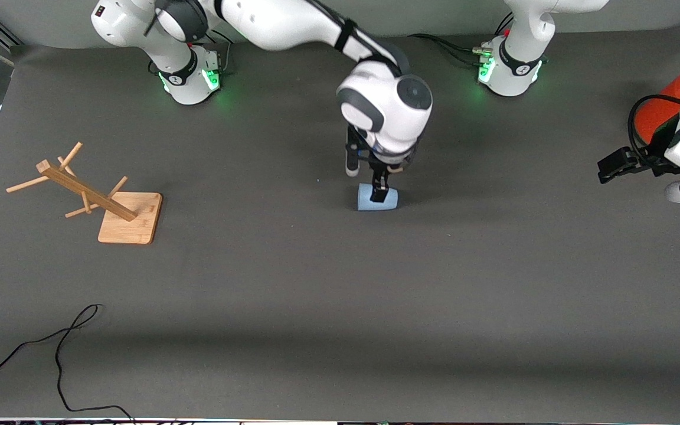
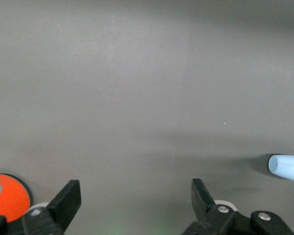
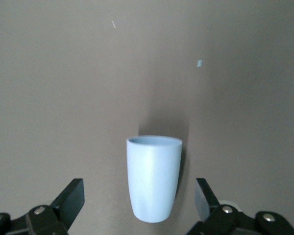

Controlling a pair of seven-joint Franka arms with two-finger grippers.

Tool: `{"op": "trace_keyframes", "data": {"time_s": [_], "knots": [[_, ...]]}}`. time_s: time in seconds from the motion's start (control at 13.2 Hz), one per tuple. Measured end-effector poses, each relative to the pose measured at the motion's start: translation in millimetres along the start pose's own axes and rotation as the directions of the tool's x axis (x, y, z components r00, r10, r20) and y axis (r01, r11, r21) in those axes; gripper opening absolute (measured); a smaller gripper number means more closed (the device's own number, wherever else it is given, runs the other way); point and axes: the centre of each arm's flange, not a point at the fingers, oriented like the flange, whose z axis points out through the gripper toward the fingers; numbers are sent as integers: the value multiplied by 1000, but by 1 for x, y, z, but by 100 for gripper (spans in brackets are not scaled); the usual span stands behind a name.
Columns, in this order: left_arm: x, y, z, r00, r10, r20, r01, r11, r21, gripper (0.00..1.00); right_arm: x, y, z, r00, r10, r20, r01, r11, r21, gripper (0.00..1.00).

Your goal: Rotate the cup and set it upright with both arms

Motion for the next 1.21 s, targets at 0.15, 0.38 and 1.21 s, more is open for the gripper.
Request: {"op": "trace_keyframes", "data": {"time_s": [0.15, 0.38, 1.21], "knots": [[0, 0, 0, 1000, 0, 1, 0, 1000, 0, 100, 56, -22, -62, 994, -113, -11, 113, 993, -31, 100], [0, 0, 1, 1000, 0, 1, 0, 1000, 0, 100, 177, -76, -123, 944, -329, 1, 327, 938, -110, 100], [1, 0, -2, 1000, 0, -4, 0, 1000, 0, 100, 573, -169, -156, 533, -835, 135, 830, 547, 105, 100]]}}
